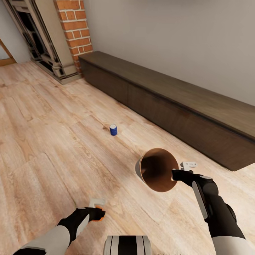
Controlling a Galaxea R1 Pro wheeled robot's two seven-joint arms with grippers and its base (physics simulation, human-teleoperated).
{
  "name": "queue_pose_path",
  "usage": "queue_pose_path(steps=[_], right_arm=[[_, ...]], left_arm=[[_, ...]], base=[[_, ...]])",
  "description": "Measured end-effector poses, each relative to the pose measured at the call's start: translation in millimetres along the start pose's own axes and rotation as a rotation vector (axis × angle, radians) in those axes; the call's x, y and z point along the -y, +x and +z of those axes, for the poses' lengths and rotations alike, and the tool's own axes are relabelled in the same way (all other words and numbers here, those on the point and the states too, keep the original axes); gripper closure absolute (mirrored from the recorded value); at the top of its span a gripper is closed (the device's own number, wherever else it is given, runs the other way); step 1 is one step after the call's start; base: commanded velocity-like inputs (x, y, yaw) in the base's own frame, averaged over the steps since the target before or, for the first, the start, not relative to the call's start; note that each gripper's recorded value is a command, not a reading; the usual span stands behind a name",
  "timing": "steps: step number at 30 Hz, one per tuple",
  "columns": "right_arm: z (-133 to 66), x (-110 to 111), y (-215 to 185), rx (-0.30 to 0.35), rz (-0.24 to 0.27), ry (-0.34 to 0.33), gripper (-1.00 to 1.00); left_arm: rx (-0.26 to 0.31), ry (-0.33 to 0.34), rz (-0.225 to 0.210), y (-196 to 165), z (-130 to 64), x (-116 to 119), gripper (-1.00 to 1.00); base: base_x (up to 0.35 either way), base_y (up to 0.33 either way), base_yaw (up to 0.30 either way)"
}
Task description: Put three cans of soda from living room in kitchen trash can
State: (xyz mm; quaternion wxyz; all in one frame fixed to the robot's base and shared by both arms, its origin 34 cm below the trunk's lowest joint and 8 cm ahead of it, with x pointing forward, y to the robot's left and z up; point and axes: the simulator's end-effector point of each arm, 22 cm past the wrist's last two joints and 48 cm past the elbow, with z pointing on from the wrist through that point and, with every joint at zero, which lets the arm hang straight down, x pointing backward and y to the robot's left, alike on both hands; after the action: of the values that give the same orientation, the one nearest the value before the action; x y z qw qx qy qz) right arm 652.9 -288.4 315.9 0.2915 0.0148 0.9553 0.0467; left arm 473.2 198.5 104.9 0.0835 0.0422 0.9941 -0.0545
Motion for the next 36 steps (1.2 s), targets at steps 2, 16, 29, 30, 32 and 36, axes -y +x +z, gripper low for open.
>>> queue_pose_path(steps=[2, 16, 29, 30, 32, 36], right_arm=[[3.2, 0.3, 4.0, -0.008, 0.001, 0.0, 1.0], [3.2, 0.0, 4.5, -0.008, 0.002, 0.0, 1.0], [3.2, -0.1, 4.7, -0.008, 0.003, 0.0, 1.0], [1.6, 0.1, 2.8, -0.005, 0.001, 0.001, 1.0], [-1.6, -0.9, -1.4, 0.004, 0.002, -0.001, 1.0], [-7.9, -2.8, -9.2, 0.02, 0.001, -0.004, 1.0]], left_arm=[[-0.01, 0.003, -0.001, 4.2, 2.9, 2.3, -1.0], [-0.017, 0.017, -0.001, 4.8, 3.3, 14.4, 1.0], [-0.016, 0.018, -0.001, 4.2, 3.2, 14.2, 1.0], [-0.012, 0.017, 0.0, 2.6, 1.9, 14.0, 1.0], [-0.004, 0.016, 0.001, -1.1, -0.9, 14.1, 1.0], [0.01, 0.014, 0.003, -8.2, -6.6, 14.1, 1.0]], base=[[0.0, 0.0, 0.0], [0.0, 0.0, 0.0], [0.0, 0.0, 0.0], [0.0, 0.0, 0.0], [0.0, 0.0, 0.0], [0.0, 0.0, 0.0]])
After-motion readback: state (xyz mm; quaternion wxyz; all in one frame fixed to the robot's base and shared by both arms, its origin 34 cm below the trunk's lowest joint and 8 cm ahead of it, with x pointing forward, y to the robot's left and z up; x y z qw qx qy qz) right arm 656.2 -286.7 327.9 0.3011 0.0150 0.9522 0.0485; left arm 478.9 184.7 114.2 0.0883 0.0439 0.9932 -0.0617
